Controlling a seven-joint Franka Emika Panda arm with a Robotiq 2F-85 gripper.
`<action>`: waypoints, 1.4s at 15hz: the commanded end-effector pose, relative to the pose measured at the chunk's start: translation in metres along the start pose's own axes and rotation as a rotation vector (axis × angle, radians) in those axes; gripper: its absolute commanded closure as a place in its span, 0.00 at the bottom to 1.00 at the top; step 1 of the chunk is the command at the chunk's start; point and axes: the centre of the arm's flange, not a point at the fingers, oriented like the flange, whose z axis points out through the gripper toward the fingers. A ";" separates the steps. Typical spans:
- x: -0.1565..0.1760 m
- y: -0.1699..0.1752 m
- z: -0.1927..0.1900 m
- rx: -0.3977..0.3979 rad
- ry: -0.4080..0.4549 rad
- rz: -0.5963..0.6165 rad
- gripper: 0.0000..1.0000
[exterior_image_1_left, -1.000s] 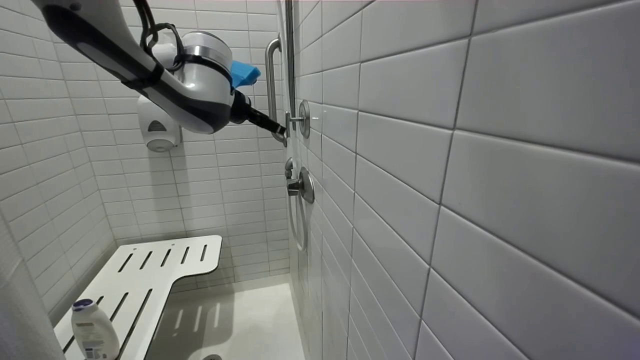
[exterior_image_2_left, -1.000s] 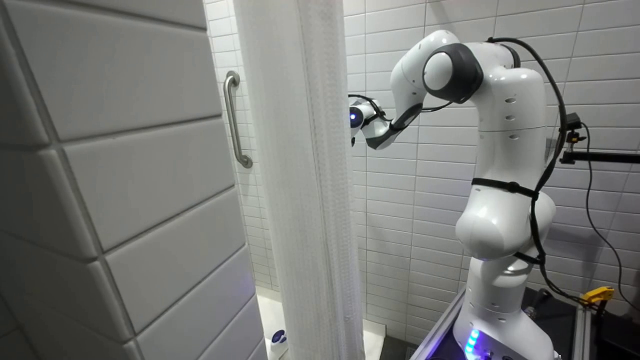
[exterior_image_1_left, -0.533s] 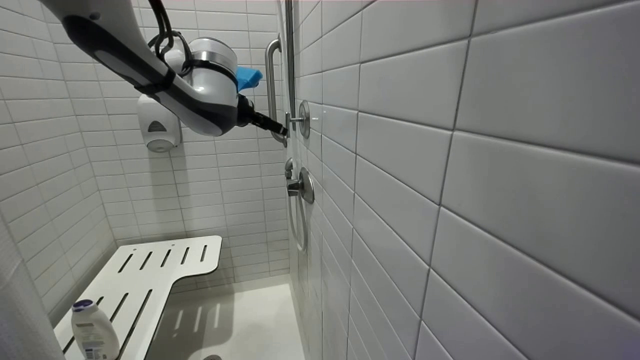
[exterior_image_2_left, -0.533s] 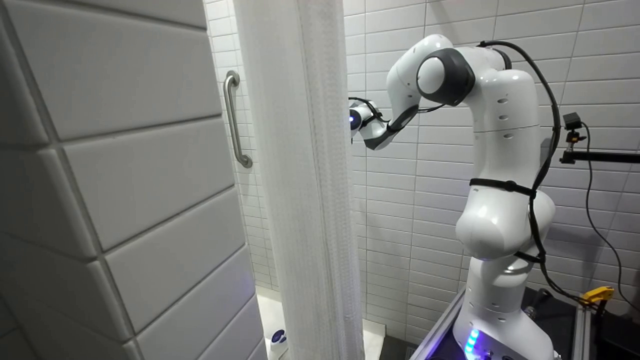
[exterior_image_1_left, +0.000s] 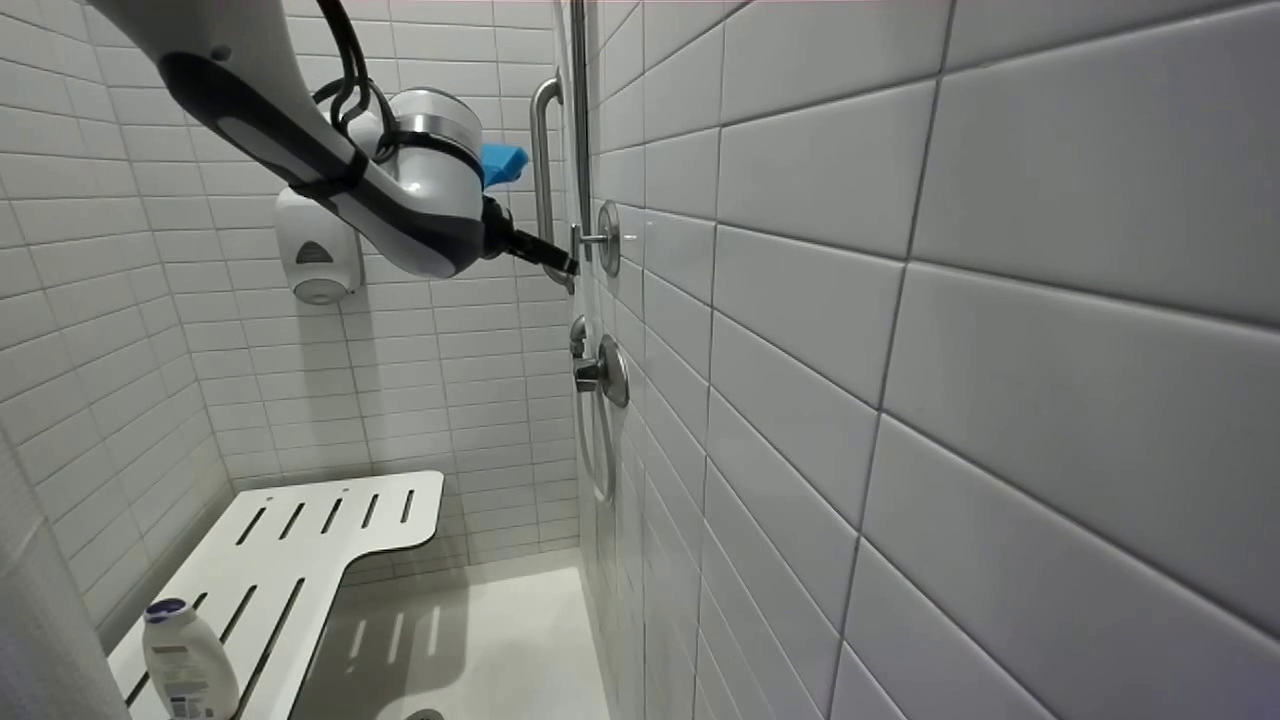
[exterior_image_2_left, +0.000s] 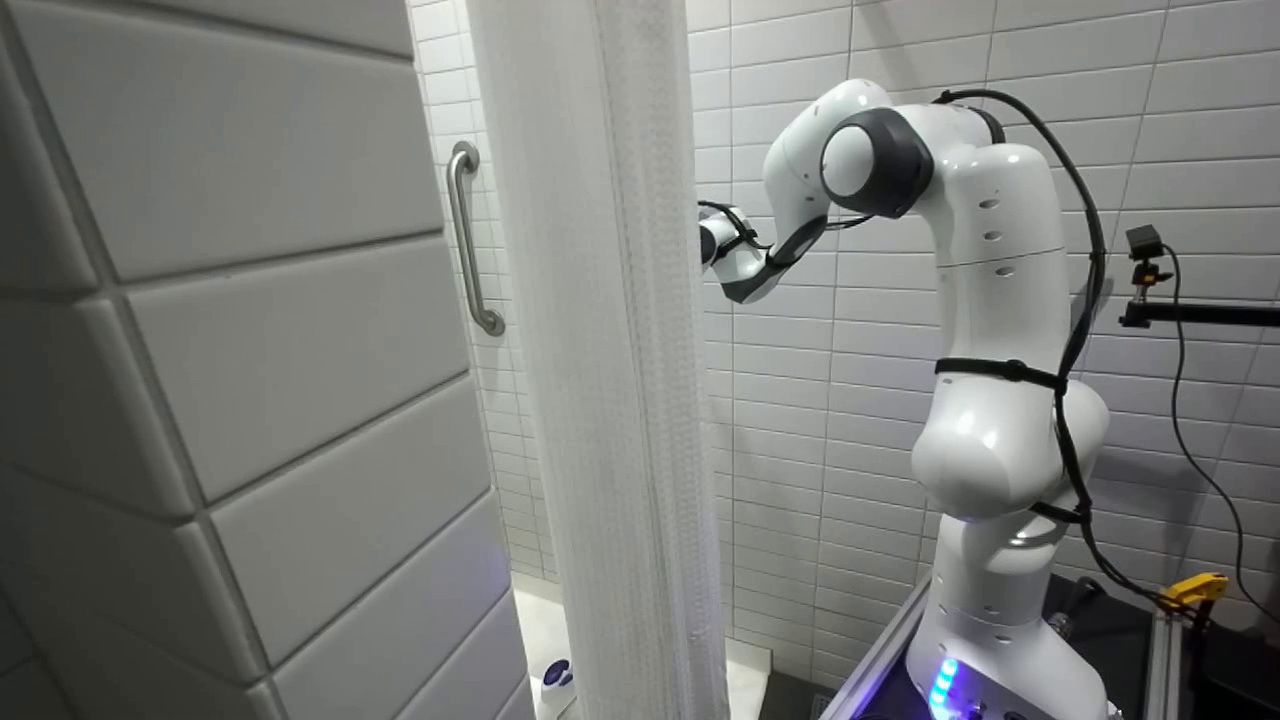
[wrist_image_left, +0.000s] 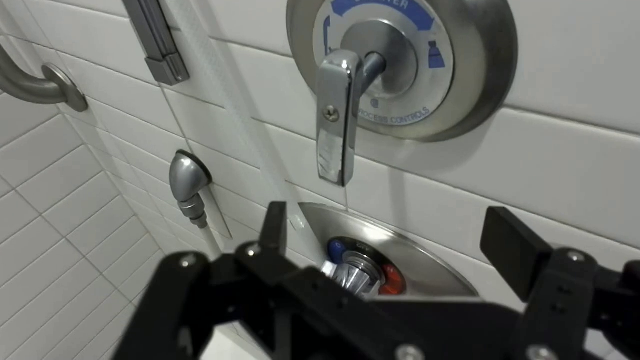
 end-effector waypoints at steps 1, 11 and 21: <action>-0.001 0.005 0.019 -0.030 -0.007 -0.032 0.00; -0.015 0.011 0.032 -0.056 -0.020 -0.067 0.00; -0.016 0.028 0.052 -0.061 -0.023 -0.072 0.00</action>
